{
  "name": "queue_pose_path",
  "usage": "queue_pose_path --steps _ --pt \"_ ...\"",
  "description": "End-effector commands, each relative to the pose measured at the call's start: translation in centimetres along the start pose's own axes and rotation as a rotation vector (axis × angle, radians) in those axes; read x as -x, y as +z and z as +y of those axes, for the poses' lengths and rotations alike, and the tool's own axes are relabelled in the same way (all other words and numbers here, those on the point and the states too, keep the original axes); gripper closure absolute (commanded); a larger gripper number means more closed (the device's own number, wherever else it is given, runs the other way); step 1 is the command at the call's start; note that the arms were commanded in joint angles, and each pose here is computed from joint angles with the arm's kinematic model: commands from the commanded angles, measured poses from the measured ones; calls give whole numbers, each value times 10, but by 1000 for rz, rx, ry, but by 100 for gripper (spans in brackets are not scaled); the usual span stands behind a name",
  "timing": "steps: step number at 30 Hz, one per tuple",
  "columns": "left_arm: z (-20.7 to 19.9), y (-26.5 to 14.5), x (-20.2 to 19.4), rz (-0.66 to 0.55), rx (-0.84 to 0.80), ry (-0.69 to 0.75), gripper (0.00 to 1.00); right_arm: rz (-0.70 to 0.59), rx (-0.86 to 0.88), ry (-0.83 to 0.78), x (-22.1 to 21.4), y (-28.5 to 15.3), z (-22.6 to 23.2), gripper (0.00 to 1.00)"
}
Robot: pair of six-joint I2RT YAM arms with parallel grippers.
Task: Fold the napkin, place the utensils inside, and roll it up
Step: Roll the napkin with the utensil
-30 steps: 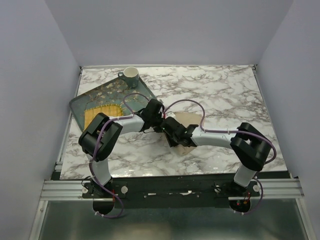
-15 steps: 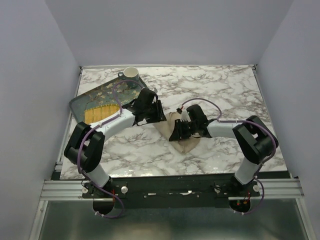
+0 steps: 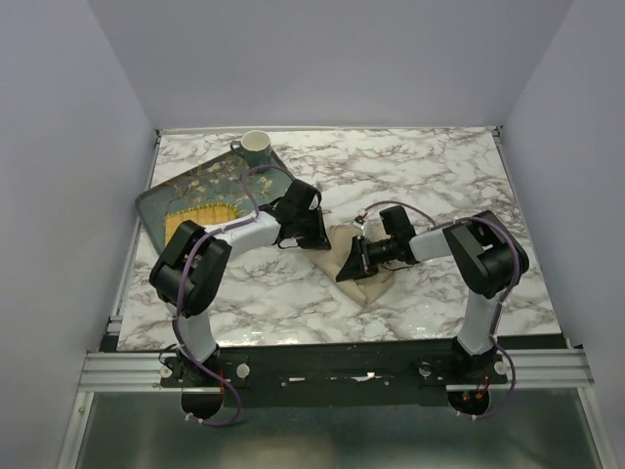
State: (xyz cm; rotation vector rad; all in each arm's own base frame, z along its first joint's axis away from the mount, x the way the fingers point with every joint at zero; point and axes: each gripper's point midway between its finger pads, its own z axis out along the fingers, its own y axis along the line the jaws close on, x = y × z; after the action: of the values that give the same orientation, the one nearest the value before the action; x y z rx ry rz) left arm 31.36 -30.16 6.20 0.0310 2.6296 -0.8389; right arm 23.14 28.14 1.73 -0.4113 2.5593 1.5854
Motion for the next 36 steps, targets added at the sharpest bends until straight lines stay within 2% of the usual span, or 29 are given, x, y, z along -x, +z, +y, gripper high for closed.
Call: queue_pose_path --steps 1,5,8,11,12,13,15,16,25,30,36 --pt "10 18 -12 35 32 3 86 71 -222 181 -50 -3 -55 99" --pt "37 32 -27 57 112 -15 90 35 -272 160 -43 -8 -56 92" --pt "49 37 -40 85 145 -47 93 -5 -317 110 -32 -17 -50 82" --pt "56 40 -52 96 167 -66 97 -11 -454 48 -25 -34 -45 69" --pt "59 40 -54 95 180 -69 98 -12 -532 31 -22 -42 -45 61" --pt "60 40 -56 94 185 -71 98 -46 -557 -16 -11 -50 -34 57" --pt "63 41 -61 98 191 -89 100 -31 -662 -62 -11 -62 -30 46" --pt "63 41 -64 104 186 -95 100 -61 -676 -106 3 -65 -17 44" --pt "65 45 -74 117 177 -135 100 -104 -902 -381 17 -64 24 32" --pt "66 46 -80 130 172 -147 100 -108 -1016 -518 23 -42 26 29" --pt "65 48 -83 138 155 -179 100 -111 -1071 -596 24 -13 18 28"
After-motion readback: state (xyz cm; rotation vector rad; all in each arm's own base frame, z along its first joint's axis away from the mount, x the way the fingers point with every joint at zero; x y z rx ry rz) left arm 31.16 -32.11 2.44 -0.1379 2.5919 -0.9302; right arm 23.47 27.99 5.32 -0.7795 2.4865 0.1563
